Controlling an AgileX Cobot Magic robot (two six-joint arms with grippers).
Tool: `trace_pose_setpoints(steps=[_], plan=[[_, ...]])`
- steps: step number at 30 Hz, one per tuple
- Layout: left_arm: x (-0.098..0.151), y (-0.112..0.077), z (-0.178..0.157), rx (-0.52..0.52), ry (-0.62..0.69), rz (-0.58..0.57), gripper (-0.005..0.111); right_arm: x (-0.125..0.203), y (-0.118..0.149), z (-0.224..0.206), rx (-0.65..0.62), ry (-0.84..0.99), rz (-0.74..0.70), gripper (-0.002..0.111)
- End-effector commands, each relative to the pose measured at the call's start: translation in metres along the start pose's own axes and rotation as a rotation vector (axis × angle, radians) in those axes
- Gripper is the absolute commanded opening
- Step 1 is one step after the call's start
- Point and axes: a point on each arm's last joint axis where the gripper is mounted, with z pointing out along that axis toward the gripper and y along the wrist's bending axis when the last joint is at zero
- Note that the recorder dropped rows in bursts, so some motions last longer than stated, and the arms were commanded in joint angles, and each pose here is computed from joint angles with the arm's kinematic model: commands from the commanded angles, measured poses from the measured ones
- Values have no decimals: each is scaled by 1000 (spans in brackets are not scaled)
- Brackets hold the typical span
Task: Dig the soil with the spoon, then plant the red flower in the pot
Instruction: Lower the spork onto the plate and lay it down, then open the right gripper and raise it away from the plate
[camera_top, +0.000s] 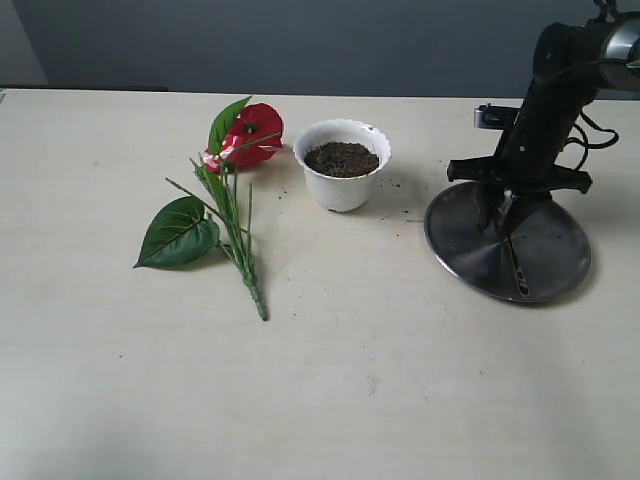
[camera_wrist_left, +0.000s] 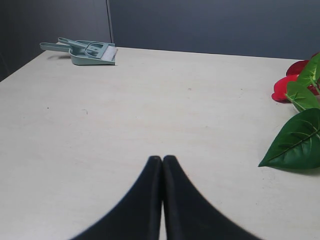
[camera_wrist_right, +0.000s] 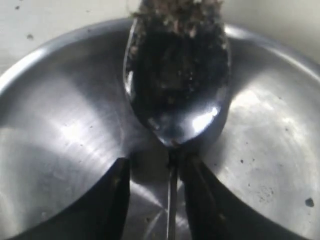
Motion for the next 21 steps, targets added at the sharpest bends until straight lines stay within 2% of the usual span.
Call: trace_pose_setpoints(steps=[1,11,14,17,21], plan=[[0,0,0,2,-12,-1,0,1,-1,-7,-5,-2,2,37],[0,0,0,2,-12,-1,0,5,4,-59,-13,-84,-14,37],[0,0,0,2,-12,-1,0,10,6,-79,-20,-118,-17,25],[0,0,0,2,-12,-1,0,15,8,-98,-38,-158,-22,3],[0,0,0,2,-12,-1,0,23,13,-126,-69,-234,-41,0]])
